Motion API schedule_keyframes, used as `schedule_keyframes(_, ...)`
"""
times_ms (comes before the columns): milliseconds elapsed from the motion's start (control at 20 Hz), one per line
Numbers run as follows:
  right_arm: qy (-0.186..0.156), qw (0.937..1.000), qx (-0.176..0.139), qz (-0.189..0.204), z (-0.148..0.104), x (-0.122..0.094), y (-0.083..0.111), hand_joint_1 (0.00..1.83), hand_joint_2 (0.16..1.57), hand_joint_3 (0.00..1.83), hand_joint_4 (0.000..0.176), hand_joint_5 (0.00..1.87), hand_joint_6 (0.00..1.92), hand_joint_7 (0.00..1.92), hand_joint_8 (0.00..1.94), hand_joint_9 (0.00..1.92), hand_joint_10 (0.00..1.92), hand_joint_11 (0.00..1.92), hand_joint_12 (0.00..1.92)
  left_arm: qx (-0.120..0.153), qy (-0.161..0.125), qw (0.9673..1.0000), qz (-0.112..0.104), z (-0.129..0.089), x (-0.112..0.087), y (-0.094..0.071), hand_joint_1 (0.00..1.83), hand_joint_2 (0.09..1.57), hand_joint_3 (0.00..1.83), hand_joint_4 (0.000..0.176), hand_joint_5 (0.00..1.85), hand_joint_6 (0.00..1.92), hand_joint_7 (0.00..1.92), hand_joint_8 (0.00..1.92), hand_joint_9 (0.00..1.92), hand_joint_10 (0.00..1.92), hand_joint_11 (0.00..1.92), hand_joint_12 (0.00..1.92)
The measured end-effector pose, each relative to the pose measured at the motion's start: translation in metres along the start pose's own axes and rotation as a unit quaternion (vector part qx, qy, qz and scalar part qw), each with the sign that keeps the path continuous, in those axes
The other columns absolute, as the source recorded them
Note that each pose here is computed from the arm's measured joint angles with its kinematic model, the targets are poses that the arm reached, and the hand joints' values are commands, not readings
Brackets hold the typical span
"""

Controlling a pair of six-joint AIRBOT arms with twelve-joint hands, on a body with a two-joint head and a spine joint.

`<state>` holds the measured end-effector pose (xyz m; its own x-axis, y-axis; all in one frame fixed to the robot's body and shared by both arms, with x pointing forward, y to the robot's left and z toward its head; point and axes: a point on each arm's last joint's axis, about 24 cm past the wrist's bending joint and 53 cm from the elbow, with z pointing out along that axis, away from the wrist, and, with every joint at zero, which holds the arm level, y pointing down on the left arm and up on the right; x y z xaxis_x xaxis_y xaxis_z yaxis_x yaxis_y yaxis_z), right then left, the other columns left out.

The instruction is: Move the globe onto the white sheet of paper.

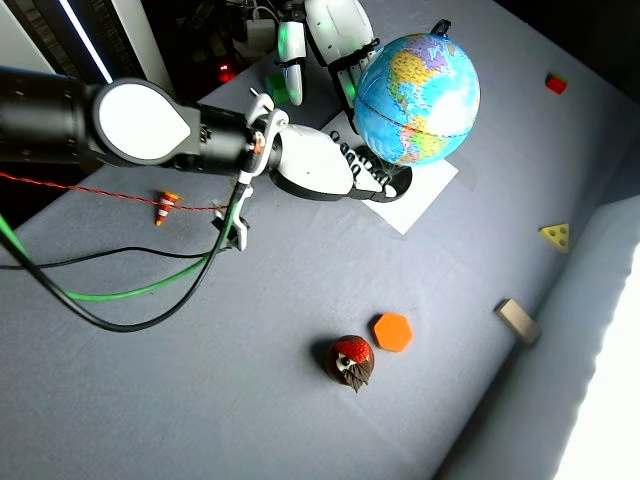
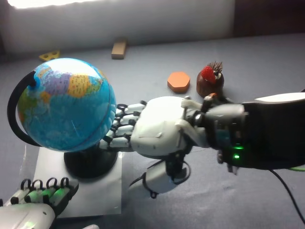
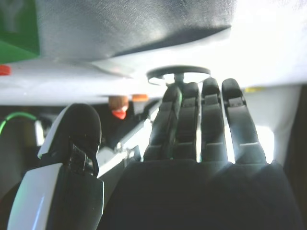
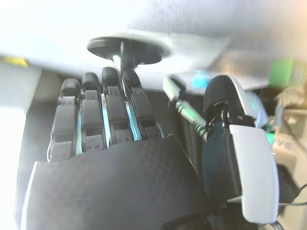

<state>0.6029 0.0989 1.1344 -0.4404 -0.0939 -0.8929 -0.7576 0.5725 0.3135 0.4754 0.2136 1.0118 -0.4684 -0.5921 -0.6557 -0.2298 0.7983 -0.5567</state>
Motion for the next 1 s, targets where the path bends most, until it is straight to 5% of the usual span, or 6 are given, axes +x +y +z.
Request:
schedule_keyframes(250, 0.016, 0.9957, 0.061, 0.068, -0.049, 0.018, -0.028, 0.0, 1.19, 0.0, 0.0, 0.11, 0.0, 0.12, 0.0, 0.06, 0.0, 0.0, 0.0, -0.048, 0.031, 0.9977, -0.038, -0.01, 0.012, -0.011, 0.0, 1.27, 0.0, 0.0, 0.04, 0.0, 0.07, 0.0, 0.08, 0.0, 0.0, 0.2)
schedule_keyframes(550, -0.003, 0.9707, 0.161, 0.179, -0.102, 0.016, -0.05, 0.0, 1.19, 0.0, 0.0, 0.11, 0.0, 0.12, 0.0, 0.07, 0.0, 0.0, 0.0, -0.084, 0.068, 0.9916, -0.072, -0.021, 0.027, -0.054, 0.0, 1.27, 0.0, 0.0, 0.05, 0.0, 0.07, 0.0, 0.08, 0.0, 0.0, 0.2)
schedule_keyframes(650, -0.022, 0.9561, 0.192, 0.22, -0.121, 0.015, -0.057, 0.0, 1.19, 0.0, 0.0, 0.1, 0.0, 0.12, 0.0, 0.07, 0.0, 0.0, 0.0, -0.079, 0.082, 0.9911, -0.069, -0.026, 0.032, -0.075, 0.0, 1.27, 0.0, 0.0, 0.05, 0.0, 0.07, 0.0, 0.08, 0.0, 0.0, 0.2)
schedule_keyframes(850, -0.053, 0.9508, 0.22, 0.212, -0.138, 0.01, -0.054, 0.0, 1.19, 0.0, 0.0, 0.13, 0.01, 0.15, 0.01, 0.08, 0.01, 0.0, 0.0, -0.068, 0.079, 0.9929, -0.058, -0.029, 0.023, -0.109, 0.0, 1.27, 0.0, 0.0, 0.04, 0.0, 0.06, 0.0, 0.08, 0.0, 0.0, 0.2)
schedule_keyframes(900, -0.067, 0.9451, 0.222, 0.23, -0.14, 0.009, -0.053, 0.0, 1.19, 0.0, 0.0, 0.16, 0.02, 0.17, 0.02, 0.1, 0.02, 0.01, 0.01, -0.062, 0.074, 0.9936, -0.058, -0.03, 0.02, -0.118, 0.0, 1.27, 0.0, 0.0, 0.06, 0.01, 0.08, 0.01, 0.09, 0.0, 0.0, 0.19)
schedule_keyframes(1000, -0.083, 0.9398, 0.229, 0.24, -0.142, 0.007, -0.057, 0.0, 1.19, 0.0, 0.0, 0.17, 0.02, 0.18, 0.02, 0.11, 0.02, 0.01, 0.01, -0.071, 0.077, 0.9929, -0.057, -0.032, 0.02, -0.117, 0.0, 1.27, 0.0, 0.0, 0.07, 0.01, 0.09, 0.01, 0.09, 0.01, 0.0, 0.19)
